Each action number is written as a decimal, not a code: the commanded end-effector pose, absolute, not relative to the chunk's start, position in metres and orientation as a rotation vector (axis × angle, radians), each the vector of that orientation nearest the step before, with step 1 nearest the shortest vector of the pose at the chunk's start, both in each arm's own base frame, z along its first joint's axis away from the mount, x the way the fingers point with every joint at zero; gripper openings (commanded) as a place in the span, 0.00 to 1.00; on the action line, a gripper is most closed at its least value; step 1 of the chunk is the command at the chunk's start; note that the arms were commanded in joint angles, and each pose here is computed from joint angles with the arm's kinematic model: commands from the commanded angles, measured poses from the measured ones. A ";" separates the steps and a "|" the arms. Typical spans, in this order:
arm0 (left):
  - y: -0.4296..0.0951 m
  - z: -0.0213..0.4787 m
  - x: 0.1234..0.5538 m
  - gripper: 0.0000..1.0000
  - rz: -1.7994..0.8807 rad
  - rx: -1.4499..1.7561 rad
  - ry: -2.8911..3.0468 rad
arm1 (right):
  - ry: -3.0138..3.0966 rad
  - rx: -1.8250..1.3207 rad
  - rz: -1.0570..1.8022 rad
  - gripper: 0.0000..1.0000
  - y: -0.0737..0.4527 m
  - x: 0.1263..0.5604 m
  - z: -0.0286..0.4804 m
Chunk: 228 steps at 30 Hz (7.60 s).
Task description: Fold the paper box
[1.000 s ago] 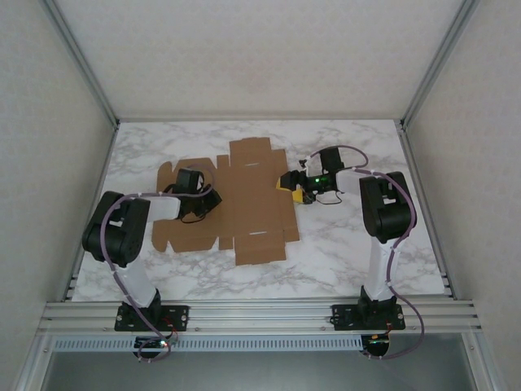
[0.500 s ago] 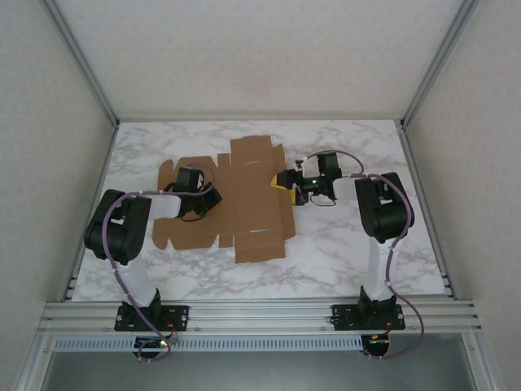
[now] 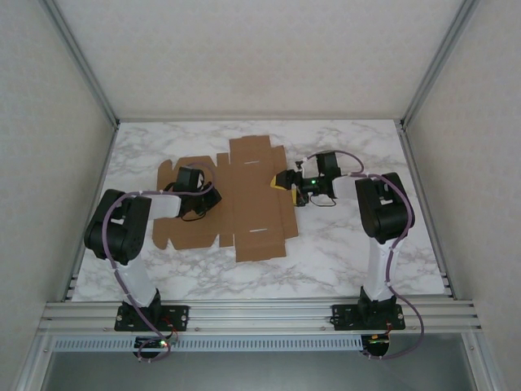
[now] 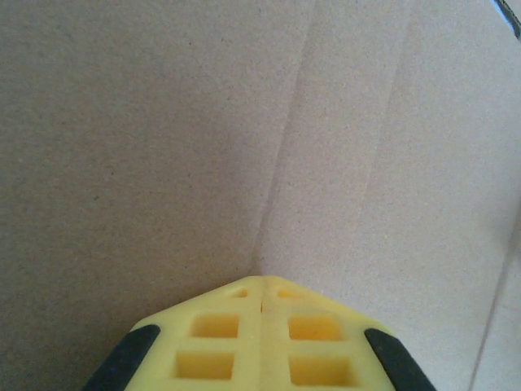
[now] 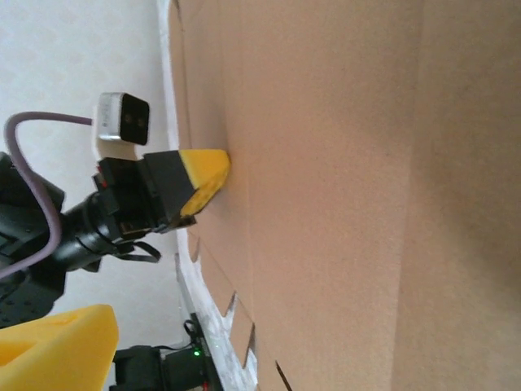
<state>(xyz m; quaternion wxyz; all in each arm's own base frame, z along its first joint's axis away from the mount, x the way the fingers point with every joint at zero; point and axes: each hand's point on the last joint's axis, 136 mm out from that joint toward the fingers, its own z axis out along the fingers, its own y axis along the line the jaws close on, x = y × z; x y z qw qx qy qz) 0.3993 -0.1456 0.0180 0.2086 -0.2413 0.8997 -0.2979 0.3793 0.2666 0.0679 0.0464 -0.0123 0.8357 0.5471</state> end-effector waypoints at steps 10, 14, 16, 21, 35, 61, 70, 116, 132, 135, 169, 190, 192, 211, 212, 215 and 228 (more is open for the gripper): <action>-0.145 -0.019 0.374 0.05 -0.758 -0.694 2.657 | 2.754 -0.157 1.563 0.95 0.292 0.353 0.042; -0.147 -0.019 0.374 0.05 -0.762 -0.680 2.665 | 2.615 -0.149 1.736 0.96 0.302 0.358 0.064; -0.147 -0.019 0.373 0.04 -0.761 -0.675 2.668 | 2.580 -0.160 1.768 0.96 0.303 0.358 0.075; -0.149 -0.019 0.374 0.04 -0.758 -0.661 2.672 | 2.454 -0.161 1.828 0.96 0.302 0.363 0.119; -0.162 -0.013 0.374 0.01 -0.851 -0.662 2.647 | 2.258 -0.326 1.942 0.99 0.361 0.354 0.210; -0.250 0.017 0.365 0.00 -1.445 -0.681 2.450 | 2.312 -0.234 1.955 0.99 0.376 0.351 0.153; -0.223 0.040 0.377 0.00 -1.265 -0.638 2.454 | 2.354 -0.233 1.854 0.99 0.366 0.351 0.140; -0.132 -0.011 0.335 0.00 -0.808 -0.846 2.637 | 2.428 -0.358 1.816 0.99 0.402 0.331 0.134; -0.130 0.004 0.341 0.00 -0.798 -0.808 2.611 | 2.444 -0.301 1.755 0.99 0.382 0.337 0.116; -0.128 0.006 0.342 0.00 -0.777 -0.804 2.611 | 2.392 -0.273 1.724 0.99 0.358 0.346 0.140; -0.126 0.013 0.343 0.00 -0.756 -0.771 2.606 | 2.595 -0.217 1.097 0.30 0.242 0.382 0.160; -0.128 0.013 0.344 0.00 -0.774 -0.783 2.594 | 2.582 -0.670 -0.532 0.12 0.229 0.395 0.125; -0.129 0.013 0.344 0.00 -0.777 -0.785 2.593 | 2.524 -0.701 -0.660 0.12 0.238 0.396 0.124; -0.128 0.013 0.342 0.00 -0.776 -0.794 2.590 | 2.395 -0.763 -0.787 0.16 0.275 0.393 0.126; -0.128 0.013 0.341 0.00 -0.779 -0.792 2.591 | 2.404 -0.756 -0.725 0.16 0.280 0.391 0.132; -0.130 0.014 0.341 0.00 -0.792 -0.790 2.589 | 2.453 -0.767 -0.490 0.16 0.296 0.378 0.144; -0.129 0.015 0.342 0.00 -0.792 -0.787 2.585 | 2.589 -0.567 0.593 0.47 0.321 0.353 0.185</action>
